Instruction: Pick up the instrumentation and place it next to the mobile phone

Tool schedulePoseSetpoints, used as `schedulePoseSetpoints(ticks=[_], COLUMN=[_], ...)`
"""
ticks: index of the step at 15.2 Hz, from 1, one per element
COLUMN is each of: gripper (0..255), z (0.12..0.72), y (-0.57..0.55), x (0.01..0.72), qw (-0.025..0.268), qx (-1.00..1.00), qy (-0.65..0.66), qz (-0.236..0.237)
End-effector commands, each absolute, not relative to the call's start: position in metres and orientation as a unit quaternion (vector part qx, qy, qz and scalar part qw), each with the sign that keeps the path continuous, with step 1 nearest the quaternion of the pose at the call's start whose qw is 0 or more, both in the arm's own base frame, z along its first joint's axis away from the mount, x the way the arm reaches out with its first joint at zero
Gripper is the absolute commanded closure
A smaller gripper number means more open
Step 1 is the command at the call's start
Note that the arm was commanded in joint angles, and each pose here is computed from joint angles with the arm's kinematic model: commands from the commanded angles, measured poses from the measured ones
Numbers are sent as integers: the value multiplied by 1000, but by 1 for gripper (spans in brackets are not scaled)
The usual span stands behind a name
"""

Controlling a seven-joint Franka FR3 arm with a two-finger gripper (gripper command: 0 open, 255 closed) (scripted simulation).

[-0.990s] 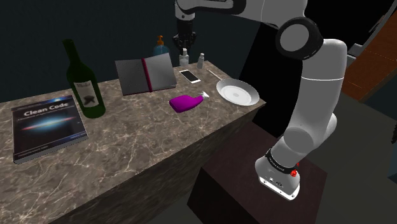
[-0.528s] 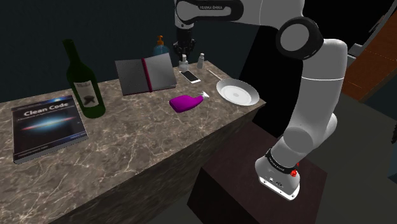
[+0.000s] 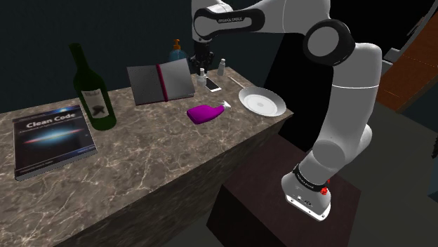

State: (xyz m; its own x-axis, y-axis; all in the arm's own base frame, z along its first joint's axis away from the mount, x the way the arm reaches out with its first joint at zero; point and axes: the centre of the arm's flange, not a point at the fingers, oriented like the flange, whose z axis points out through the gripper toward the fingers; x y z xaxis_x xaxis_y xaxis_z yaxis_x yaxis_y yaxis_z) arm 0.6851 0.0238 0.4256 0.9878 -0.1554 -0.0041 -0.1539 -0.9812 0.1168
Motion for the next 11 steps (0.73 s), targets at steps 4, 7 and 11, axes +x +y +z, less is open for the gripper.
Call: schedulePoseSetpoints(ticks=[4,7,11], gripper=[255,255,255], z=[400,384,377], y=[24,24,24], x=[686,686,686], qw=[58,58,58], qx=[995,995,995], qy=[-78,-78,-78], qz=[-6,-6,-6])
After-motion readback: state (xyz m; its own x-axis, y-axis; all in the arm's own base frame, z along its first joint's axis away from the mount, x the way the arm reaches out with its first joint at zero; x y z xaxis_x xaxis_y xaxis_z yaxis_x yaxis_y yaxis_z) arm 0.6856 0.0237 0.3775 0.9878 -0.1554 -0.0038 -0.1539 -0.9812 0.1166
